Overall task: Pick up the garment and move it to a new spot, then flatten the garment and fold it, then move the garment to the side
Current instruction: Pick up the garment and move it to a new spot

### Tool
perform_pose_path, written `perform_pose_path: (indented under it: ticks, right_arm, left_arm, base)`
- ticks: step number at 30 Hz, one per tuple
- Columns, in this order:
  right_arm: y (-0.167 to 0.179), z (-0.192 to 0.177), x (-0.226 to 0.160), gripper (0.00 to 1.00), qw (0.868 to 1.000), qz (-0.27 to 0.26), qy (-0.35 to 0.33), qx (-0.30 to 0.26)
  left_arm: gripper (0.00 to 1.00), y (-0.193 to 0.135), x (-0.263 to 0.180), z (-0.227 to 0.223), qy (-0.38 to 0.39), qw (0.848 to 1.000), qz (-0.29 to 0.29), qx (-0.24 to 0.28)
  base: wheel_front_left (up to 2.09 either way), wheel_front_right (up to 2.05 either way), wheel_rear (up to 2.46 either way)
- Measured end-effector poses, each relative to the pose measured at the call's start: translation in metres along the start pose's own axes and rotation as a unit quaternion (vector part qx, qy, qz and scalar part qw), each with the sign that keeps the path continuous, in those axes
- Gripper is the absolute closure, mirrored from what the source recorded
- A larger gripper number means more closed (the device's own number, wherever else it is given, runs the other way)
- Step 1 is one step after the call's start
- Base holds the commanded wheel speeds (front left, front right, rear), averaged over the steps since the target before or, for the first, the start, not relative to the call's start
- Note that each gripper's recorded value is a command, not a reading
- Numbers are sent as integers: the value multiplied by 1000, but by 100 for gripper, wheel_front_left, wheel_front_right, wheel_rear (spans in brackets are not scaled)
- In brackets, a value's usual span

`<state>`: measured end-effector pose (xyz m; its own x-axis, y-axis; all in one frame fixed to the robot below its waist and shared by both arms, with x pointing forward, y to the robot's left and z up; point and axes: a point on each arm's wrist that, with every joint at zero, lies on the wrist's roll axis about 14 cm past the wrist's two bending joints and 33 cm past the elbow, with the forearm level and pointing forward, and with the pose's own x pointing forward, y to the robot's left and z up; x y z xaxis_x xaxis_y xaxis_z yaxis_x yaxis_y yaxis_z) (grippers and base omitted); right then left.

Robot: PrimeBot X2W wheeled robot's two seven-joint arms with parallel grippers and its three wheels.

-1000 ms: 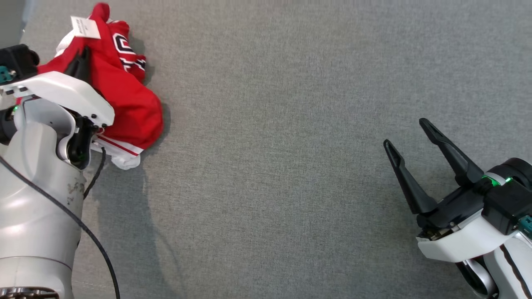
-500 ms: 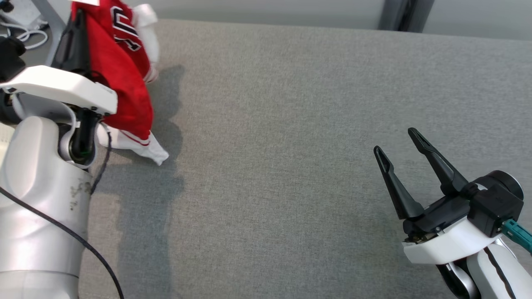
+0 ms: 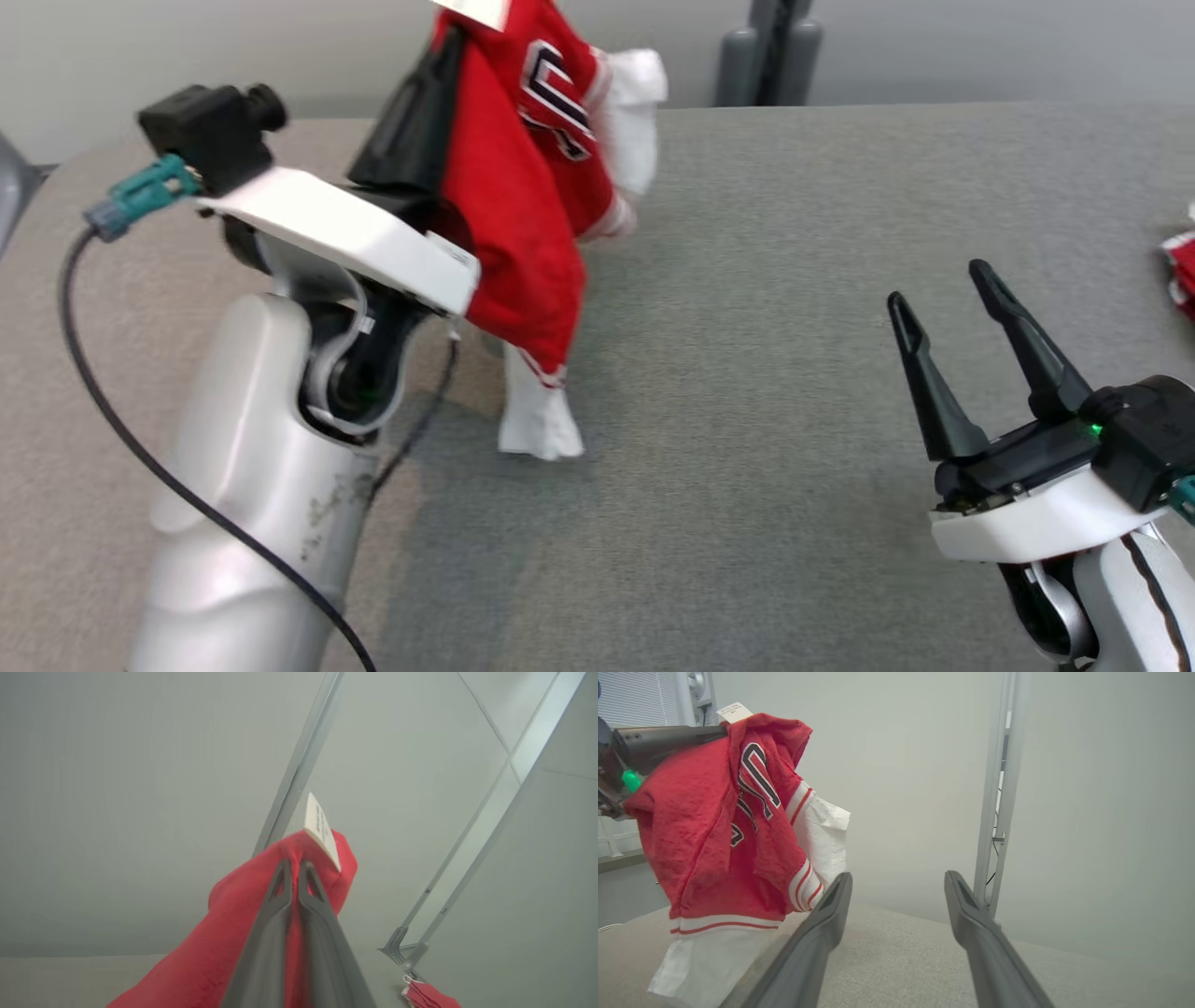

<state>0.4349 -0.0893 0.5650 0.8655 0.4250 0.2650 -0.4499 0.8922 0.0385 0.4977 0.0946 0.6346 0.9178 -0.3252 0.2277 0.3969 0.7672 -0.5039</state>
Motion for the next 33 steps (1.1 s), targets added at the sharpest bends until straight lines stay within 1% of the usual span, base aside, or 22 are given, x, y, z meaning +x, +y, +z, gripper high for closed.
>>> perform_pose_path:
  ticks: [3, 6, 7, 9, 11, 13, 16, 18, 20, 22, 25, 29, 30, 32, 33]
  right_arm:
    - [-18, 8, -11, 0, 999, -32, -5, -9]
    - [-35, 14, -22, 0, 998, -61, -8, -19]
    - [-35, 14, -22, 0, 998, -61, -8, -19]
    - [-44, 17, -29, 0, 997, -77, -9, -24]
    - [-51, 20, -35, 0, 996, -90, -8, -29]
    - [-55, 20, -40, 0, 995, -97, -6, -32]
    - [-60, 16, -44, 0, 994, -106, 0, -32]
    - [-61, 13, -44, 0, 994, -108, 4, -30]
    - [-61, 10, -43, 0, 994, -108, 7, -29]
    - [-60, 7, -41, 0, 994, -104, 10, -27]
    - [-55, 4, -37, 0, 995, -95, 12, -23]
    - [-48, 1, -30, 0, 997, -79, 13, -21]
    - [-45, 1, -28, 0, 997, -74, 13, -20]
    - [-39, -1, -25, 0, 998, -64, 13, -17]
    - [-36, -2, -23, 0, 998, -59, 14, -16]
  left_arm:
    - [100, -34, 6, -22, 23, 998, -41, -39]
    - [100, -77, 10, -36, 33, 991, -87, -98]
    - [100, -77, 10, -36, 33, 991, -87, -98]
    - [100, -103, 11, -49, 42, 984, -110, -131]
    - [100, -121, 12, -61, 50, 980, -123, -150]
    - [100, -126, 15, -72, 55, 978, -118, -161]
    - [100, -108, 20, -98, 73, 980, -81, -165]
    - [100, -86, 19, -118, 92, 982, -47, -158]
    - [100, -56, 14, -135, 108, 984, -4, -144]
    - [100, -21, 4, -147, 121, 985, 40, -118]
    - [100, 26, -17, -159, 144, 983, 91, -69]
    - [100, 69, -45, -166, 164, 976, 144, -21]
    - [98, 78, -51, -166, 167, 974, 156, -11]
    - [49, 95, -63, -163, 173, 969, 175, 15]
    - [16, 103, -69, -161, 175, 966, 188, 27]
  base:
    - [0, 0, 0]
    - [0, 0, 0]
    - [0, 0, 0]
    - [0, 0, 0]
    - [0, 0, 0]
    - [0, 0, 0]
    - [0, 0, 0]
    - [0, 0, 0]
    - [0, 0, 0]
    - [0, 0, 0]
    - [0, 0, 0]
    - [0, 0, 0]
    - [0, 0, 0]
    - [0, 0, 0]
    - [0, 0, 0]
